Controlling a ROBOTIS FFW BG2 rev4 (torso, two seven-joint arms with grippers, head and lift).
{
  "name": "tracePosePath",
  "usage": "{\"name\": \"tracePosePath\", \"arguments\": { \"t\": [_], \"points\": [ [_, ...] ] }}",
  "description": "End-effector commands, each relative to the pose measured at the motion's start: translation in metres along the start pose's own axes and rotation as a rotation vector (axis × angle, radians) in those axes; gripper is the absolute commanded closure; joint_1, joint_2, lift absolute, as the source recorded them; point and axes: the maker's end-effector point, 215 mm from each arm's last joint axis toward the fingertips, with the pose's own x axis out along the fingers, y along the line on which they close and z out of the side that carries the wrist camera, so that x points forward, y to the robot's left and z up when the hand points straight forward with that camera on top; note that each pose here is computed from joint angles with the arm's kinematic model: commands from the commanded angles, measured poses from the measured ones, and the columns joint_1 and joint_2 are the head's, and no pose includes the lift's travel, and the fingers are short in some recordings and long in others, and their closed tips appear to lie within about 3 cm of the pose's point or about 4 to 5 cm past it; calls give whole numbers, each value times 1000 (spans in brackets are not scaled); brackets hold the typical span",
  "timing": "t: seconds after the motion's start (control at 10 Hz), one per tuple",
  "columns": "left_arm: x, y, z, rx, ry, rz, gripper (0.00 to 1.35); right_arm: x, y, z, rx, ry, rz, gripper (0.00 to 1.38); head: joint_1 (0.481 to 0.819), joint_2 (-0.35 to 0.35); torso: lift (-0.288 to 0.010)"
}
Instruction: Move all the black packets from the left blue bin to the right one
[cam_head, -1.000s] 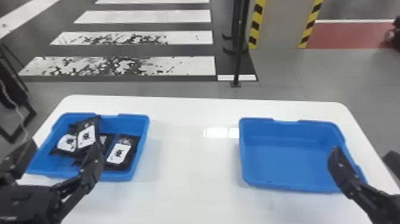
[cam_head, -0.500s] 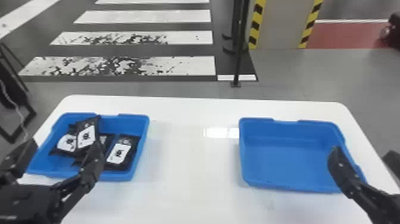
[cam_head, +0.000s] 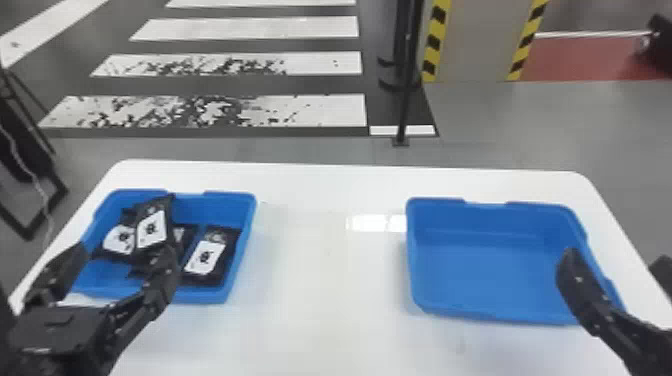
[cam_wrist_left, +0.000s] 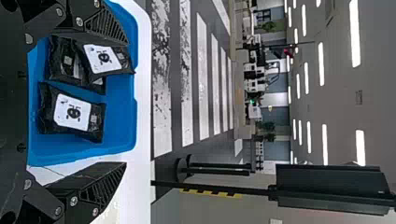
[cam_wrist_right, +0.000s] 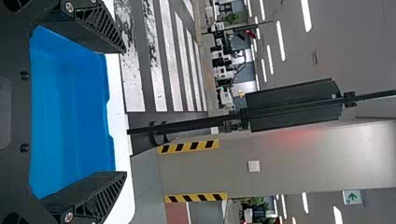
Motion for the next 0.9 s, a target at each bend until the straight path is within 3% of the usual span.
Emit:
{"name": "tracePosePath", "arguments": {
  "t": [0.0,0.3,0.8],
  "points": [
    [16,20,-21,7,58,20,242,0,0,-2,3,3,0,91,695,52,-150],
    [49,56,-48,25,146,58,260,0,0,-5,22,8,1,91,695,113,-150],
    [112,70,-107,-15,361,10,298,2,5,-8,40,10,15,93,695,168,-150]
  ]
}}
